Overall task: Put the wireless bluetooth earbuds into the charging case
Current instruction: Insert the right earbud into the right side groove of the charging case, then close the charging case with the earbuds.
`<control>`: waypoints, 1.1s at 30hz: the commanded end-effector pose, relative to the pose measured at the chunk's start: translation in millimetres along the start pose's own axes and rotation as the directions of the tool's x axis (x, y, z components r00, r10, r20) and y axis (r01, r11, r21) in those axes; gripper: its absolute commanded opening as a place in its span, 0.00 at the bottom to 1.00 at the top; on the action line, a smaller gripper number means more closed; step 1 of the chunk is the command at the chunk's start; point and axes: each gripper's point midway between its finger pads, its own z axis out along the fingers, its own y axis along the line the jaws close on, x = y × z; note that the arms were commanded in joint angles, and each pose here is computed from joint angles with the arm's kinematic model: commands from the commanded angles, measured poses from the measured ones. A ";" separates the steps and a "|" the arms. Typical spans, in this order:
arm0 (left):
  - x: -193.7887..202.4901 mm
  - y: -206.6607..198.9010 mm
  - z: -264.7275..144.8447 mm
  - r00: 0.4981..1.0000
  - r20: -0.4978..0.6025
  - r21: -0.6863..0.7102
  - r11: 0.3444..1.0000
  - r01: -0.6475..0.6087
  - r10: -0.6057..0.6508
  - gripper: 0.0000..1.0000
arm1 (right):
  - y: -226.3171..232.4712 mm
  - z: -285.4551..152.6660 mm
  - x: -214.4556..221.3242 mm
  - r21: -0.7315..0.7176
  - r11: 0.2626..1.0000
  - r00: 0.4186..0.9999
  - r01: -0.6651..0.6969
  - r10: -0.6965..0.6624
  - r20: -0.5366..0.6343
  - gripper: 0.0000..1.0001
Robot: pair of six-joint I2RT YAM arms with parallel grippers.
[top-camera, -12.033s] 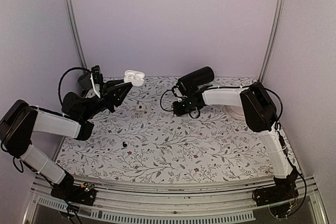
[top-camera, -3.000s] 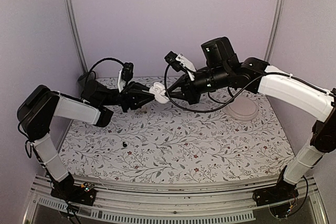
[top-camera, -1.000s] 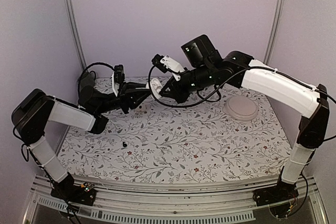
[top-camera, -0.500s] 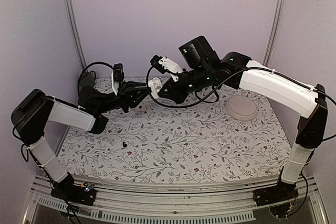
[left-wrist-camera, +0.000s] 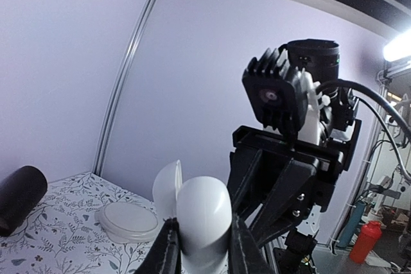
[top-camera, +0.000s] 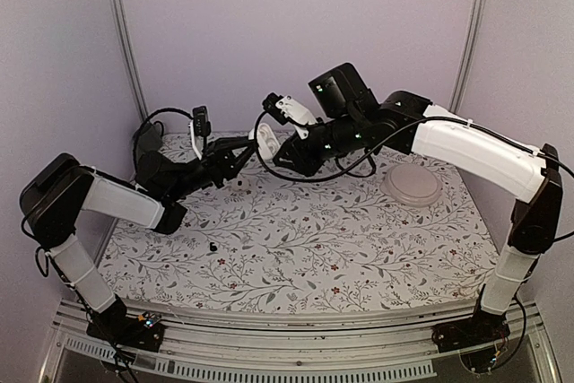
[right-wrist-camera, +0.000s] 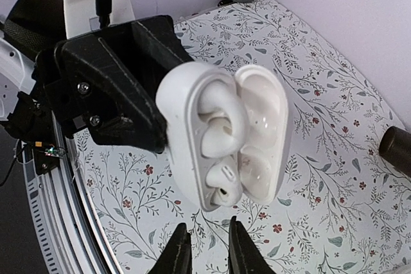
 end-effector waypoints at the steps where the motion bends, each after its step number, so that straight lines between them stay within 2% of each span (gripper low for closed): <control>1: -66.1 -50.0 -5.6 0.954 0.268 0.111 0.979 -0.170 0.135 0.00 | 4.3 -27.6 -21.7 -0.033 0.999 0.994 -0.023 0.026 0.102 0.24; 7: -73.5 -52.1 -4.4 0.950 0.286 0.115 0.980 -0.162 0.124 0.00 | -8.9 -44.9 -26.3 -0.061 0.994 0.981 -0.091 0.100 0.166 0.27; 12: -76.8 -58.6 -0.8 0.953 0.281 0.155 0.975 -0.161 0.113 0.00 | -38.2 -60.9 -34.9 -0.061 0.974 0.936 -0.219 0.227 0.270 0.37; 17: -77.6 -66.0 4.3 0.961 0.259 0.212 0.965 -0.153 0.096 0.00 | -69.9 -56.8 -41.1 -0.051 0.931 0.880 -0.361 0.358 0.311 0.34; 20: -75.7 -74.8 9.3 0.968 0.236 0.264 0.953 -0.151 0.088 0.00 | -69.3 -33.1 -39.5 -0.082 0.929 0.886 -0.360 0.368 0.283 0.32; 25: -73.5 -79.9 12.7 0.970 0.226 0.290 0.944 -0.154 0.089 0.00 | -45.0 -20.0 -54.5 -0.249 0.918 0.889 -0.309 0.372 0.268 0.31; 33: -63.9 -55.2 13.4 0.977 0.209 0.210 0.973 -0.097 0.053 0.00 | -3.1 -71.1 -74.0 -0.432 0.893 0.876 -0.126 0.304 0.373 0.31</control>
